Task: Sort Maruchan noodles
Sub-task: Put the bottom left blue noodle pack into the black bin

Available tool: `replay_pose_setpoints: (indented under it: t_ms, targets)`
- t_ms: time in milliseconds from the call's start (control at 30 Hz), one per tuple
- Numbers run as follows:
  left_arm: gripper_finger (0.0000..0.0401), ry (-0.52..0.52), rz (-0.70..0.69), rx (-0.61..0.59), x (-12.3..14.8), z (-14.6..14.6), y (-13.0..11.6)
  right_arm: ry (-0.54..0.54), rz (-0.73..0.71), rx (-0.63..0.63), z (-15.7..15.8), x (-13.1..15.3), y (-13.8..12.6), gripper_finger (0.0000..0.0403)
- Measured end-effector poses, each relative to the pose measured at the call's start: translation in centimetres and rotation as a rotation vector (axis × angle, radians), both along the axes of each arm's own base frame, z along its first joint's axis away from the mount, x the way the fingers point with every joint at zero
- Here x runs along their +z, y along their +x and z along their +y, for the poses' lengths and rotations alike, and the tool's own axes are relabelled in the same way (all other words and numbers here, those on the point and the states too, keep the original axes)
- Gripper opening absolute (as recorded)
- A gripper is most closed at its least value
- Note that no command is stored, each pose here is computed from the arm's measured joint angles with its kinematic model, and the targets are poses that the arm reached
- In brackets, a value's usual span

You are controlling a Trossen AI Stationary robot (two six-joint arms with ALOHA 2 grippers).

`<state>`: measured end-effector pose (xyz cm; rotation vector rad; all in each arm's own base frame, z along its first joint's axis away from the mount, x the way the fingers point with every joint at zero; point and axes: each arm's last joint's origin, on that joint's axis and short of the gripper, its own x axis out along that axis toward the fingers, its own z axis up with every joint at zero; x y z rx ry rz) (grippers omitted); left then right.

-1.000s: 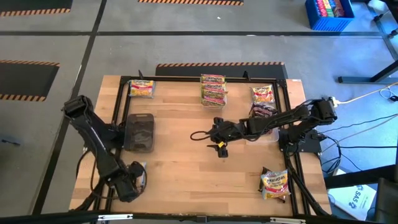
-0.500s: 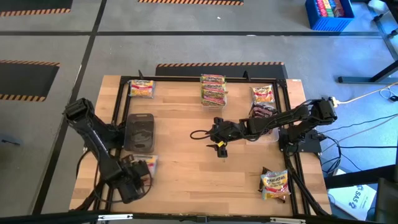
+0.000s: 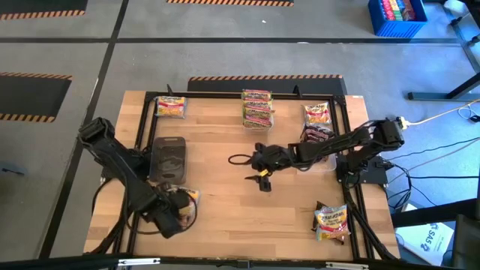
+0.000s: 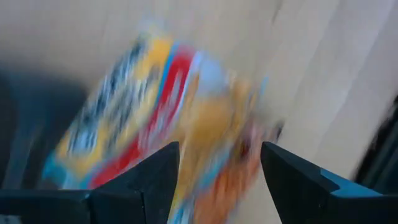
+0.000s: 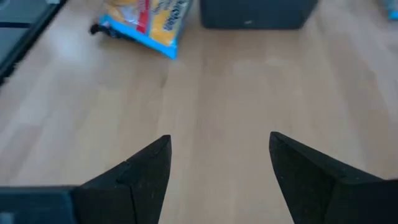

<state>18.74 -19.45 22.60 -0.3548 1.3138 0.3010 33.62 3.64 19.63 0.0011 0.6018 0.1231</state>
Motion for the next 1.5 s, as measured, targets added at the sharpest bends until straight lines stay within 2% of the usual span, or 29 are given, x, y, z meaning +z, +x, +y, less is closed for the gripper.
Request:
replay_pose_setpoints:
  t_ms: [67,167,300,400,567,667,800,900,1067,1267,1500]
  targets:
    - [0.0221,-0.007,0.090,0.019,0.7,0.0,-0.7,0.035,-0.015,0.031,0.2,-0.6,0.5,0.0252]
    - [0.0221,0.043,0.185,0.048,1.3,0.0,-2.2,0.074,-0.021,0.057,0.4,-1.6,1.2,0.0252]
    - [0.0221,0.011,0.309,0.045,-0.4,-0.3,-3.8,0.080,-0.005,0.062,0.5,-3.0,1.7,0.0252]
    - [0.0221,-0.013,0.338,0.043,-2.5,-0.3,-4.5,0.079,0.012,0.067,0.7,-3.6,1.8,0.0252]
    - [0.0221,0.011,0.223,0.049,-4.1,0.0,-4.2,0.078,0.014,0.067,0.7,-3.7,1.8,0.0252]
    - [0.0221,0.044,0.080,0.029,-2.4,0.1,-2.2,0.079,0.007,0.068,0.7,-3.6,1.8,0.0252]
    - [0.0221,0.138,-0.158,-0.063,0.2,0.2,0.5,0.079,-0.001,0.067,0.7,-3.6,1.9,0.0252]
    - [0.0221,0.149,-0.215,-0.120,0.2,0.5,1.7,0.079,0.000,0.067,0.7,-3.6,1.9,0.0252]
    - [0.0221,0.157,-0.188,-0.104,-1.5,1.6,1.9,0.092,0.031,0.055,0.7,-3.8,1.7,0.0252]
    - [0.0221,0.118,-0.338,-0.062,-3.9,2.5,3.5,0.173,-0.019,-0.014,0.6,-3.3,2.1,0.0252]
    - [0.0221,0.148,-0.429,-0.127,-7.1,4.1,5.9,0.213,-0.008,-0.052,0.6,-3.3,2.1,0.0252]
